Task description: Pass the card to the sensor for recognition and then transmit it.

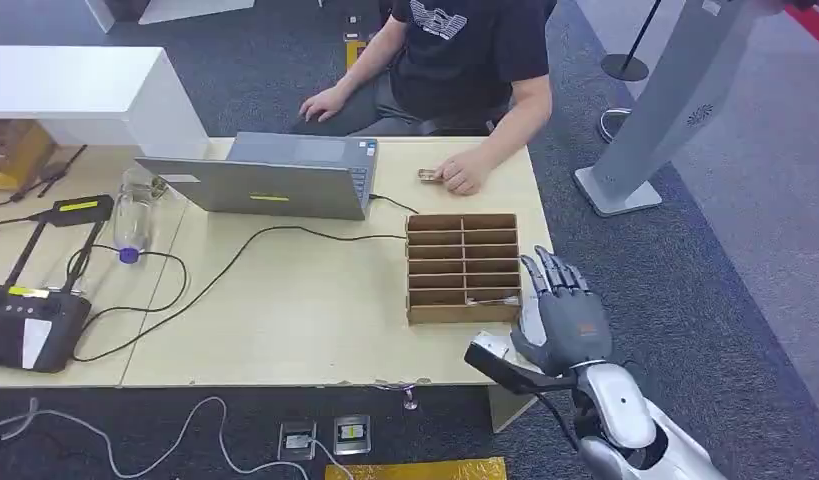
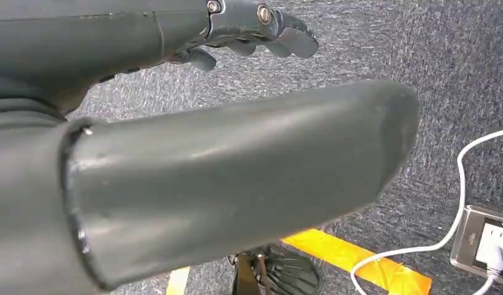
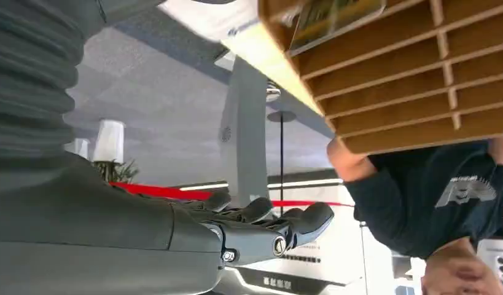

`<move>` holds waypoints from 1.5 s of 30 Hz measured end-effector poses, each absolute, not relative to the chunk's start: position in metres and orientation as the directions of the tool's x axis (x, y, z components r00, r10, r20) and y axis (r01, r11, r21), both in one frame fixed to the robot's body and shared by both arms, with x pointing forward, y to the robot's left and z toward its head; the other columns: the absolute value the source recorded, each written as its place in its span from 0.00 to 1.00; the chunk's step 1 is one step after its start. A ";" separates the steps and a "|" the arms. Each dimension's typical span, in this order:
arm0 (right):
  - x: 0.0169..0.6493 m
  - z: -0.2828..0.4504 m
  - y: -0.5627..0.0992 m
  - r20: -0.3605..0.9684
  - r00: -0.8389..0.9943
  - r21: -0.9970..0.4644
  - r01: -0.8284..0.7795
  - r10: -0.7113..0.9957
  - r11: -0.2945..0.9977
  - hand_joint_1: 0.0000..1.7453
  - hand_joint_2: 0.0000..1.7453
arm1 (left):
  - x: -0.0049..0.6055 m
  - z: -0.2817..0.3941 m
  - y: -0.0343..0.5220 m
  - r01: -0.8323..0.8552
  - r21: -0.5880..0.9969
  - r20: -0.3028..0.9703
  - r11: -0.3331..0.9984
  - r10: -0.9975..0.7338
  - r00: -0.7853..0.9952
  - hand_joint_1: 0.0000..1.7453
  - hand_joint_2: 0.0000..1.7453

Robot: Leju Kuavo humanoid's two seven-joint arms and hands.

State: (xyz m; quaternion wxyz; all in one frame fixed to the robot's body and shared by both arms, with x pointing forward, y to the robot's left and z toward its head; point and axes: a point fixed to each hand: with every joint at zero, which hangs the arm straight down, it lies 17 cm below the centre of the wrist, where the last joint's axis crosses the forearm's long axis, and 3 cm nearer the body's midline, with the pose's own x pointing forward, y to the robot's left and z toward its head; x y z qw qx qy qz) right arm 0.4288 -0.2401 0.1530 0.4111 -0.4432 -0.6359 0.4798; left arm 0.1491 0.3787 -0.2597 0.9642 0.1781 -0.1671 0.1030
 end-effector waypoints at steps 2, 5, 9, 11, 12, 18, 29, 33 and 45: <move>0.427 0.146 -0.235 0.104 -0.273 -0.976 0.155 0.956 0.150 0.00 1.00 | 0.149 -0.260 0.379 -0.258 0.309 0.359 0.915 0.139 0.923 0.00 0.00; 0.426 0.138 -0.229 0.122 -0.270 -0.977 0.135 0.955 0.163 0.00 1.00 | 0.149 -0.260 0.379 -0.258 0.309 0.359 0.915 0.139 0.923 0.00 0.00; 0.426 0.129 -0.219 0.157 -0.263 -0.976 0.107 0.952 0.190 0.00 1.00 | 0.149 -0.260 0.379 -0.259 0.310 0.359 0.915 0.139 0.923 0.00 0.00; 0.425 0.127 -0.216 0.161 -0.263 -0.976 0.100 0.951 0.192 0.00 1.00 | 0.149 -0.260 0.379 -0.258 0.309 0.359 0.915 0.139 0.923 0.00 0.00; 0.425 0.126 -0.216 0.163 -0.261 -0.976 0.097 0.951 0.194 0.00 1.00 | 0.149 -0.260 0.379 -0.258 0.309 0.359 0.915 0.139 0.923 0.00 0.00; 0.426 0.121 -0.200 0.199 -0.306 -0.974 0.047 0.931 0.224 0.00 1.00 | 0.150 -0.259 0.378 -0.257 0.307 0.363 0.916 0.137 0.922 0.00 0.00; 0.445 0.122 -0.189 0.202 -0.350 -0.973 0.037 0.915 0.229 0.00 1.00 | 0.151 -0.259 0.378 -0.251 0.308 0.367 0.918 0.129 0.921 0.00 0.00; 0.448 0.125 -0.186 0.176 -0.361 -0.975 0.060 0.916 0.212 0.00 1.00 | 0.151 -0.259 0.378 -0.251 0.308 0.367 0.918 0.129 0.921 0.00 0.00; 0.455 0.119 -0.183 0.150 -0.354 -0.980 0.070 0.923 0.186 0.00 1.00 | 0.151 -0.259 0.378 -0.249 0.306 0.368 0.919 0.127 0.921 0.00 0.00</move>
